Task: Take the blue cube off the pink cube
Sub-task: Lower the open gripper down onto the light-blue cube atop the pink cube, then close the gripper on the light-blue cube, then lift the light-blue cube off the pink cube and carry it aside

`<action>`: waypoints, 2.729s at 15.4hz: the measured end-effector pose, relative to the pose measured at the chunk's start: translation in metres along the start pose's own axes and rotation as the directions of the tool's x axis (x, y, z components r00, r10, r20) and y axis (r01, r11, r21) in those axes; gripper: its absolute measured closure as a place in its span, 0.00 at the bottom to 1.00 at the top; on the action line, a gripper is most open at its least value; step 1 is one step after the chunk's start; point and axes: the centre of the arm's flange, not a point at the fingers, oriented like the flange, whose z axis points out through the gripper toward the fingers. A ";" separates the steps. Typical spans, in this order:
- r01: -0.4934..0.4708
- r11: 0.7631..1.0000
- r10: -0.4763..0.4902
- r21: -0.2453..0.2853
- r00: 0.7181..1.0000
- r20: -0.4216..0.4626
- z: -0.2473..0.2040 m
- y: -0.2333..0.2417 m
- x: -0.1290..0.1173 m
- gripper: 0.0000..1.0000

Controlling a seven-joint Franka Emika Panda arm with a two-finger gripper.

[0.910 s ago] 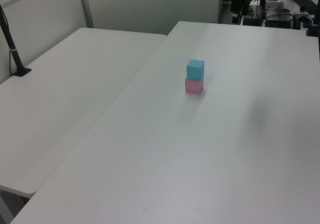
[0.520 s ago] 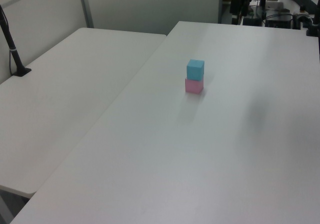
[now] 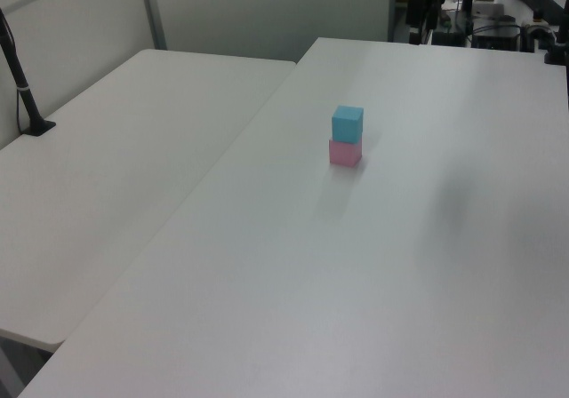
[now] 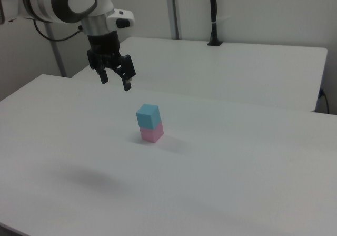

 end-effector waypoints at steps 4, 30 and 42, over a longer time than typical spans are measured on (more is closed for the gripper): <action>0.000 1.000 0.000 -0.005 1.000 -0.003 0.005 -0.004 0.017 0.00; 0.181 0.981 -0.187 -0.076 0.980 -0.074 0.155 -0.037 0.118 0.43; 0.258 0.966 -0.248 -0.024 0.946 0.208 0.229 -0.039 -0.038 0.47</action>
